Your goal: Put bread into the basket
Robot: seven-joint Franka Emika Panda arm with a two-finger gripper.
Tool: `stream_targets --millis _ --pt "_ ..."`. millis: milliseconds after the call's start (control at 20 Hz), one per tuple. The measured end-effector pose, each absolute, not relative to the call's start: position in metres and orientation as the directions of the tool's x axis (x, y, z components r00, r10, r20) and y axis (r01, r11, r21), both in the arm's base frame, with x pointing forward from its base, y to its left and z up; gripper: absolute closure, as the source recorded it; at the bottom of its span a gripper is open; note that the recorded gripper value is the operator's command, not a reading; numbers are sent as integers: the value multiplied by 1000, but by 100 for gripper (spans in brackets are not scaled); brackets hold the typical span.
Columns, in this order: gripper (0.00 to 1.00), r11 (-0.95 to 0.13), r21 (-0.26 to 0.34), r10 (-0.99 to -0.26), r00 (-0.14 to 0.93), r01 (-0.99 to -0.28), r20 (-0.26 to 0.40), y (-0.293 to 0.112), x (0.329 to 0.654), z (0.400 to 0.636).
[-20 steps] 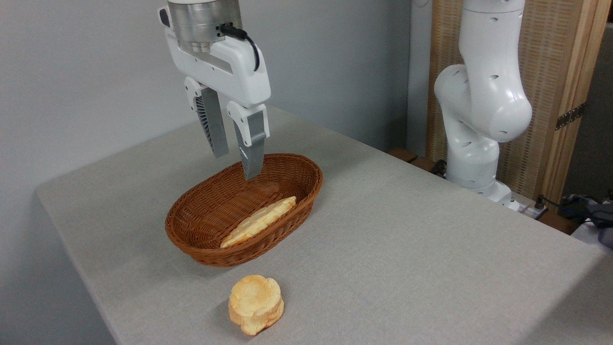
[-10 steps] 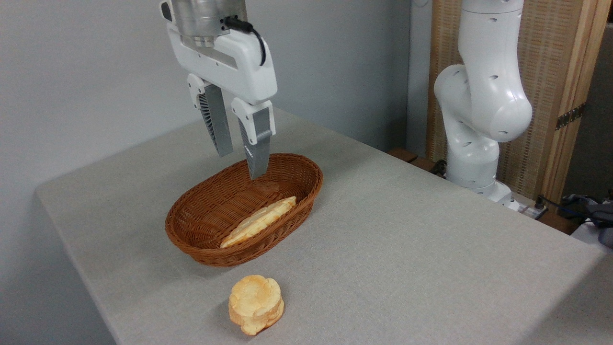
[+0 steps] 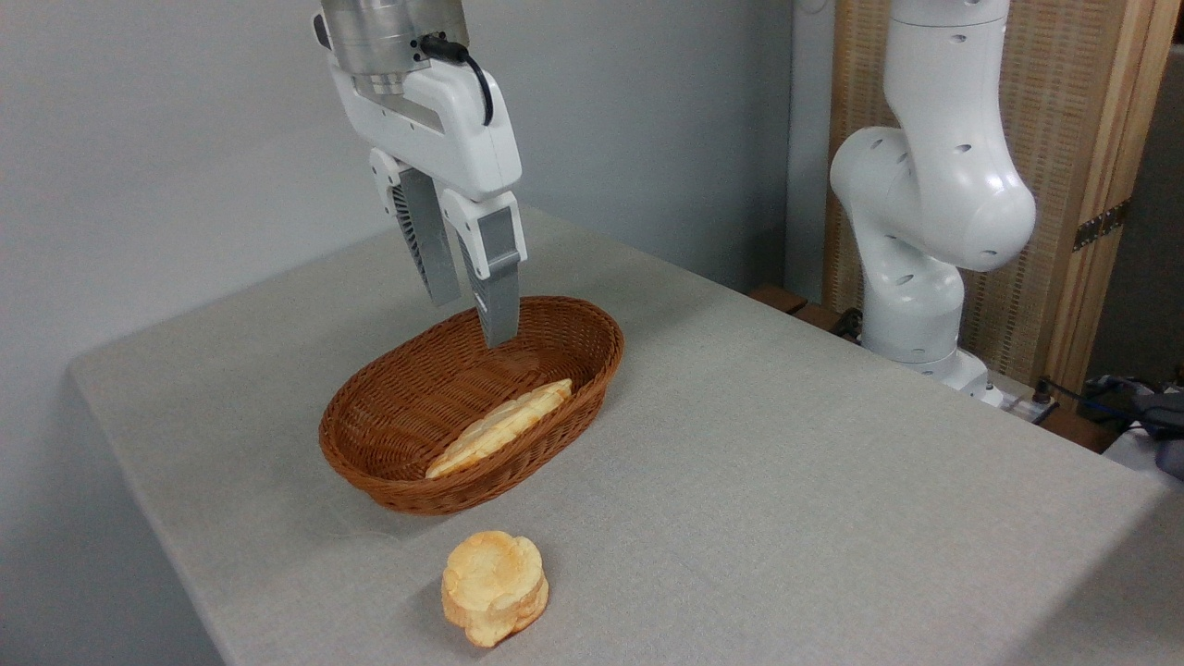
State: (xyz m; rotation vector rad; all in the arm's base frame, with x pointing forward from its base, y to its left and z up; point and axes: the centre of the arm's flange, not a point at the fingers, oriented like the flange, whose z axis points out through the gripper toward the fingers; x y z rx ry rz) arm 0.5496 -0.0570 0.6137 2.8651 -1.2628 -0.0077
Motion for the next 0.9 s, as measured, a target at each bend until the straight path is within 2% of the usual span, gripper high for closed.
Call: stream_targets --millis 650,900 --pt "0 -671 12 -742 671 -742 -2 -60 549 614" --pt "0 -690 13 -723 690 -723 -5 -60 550 612"
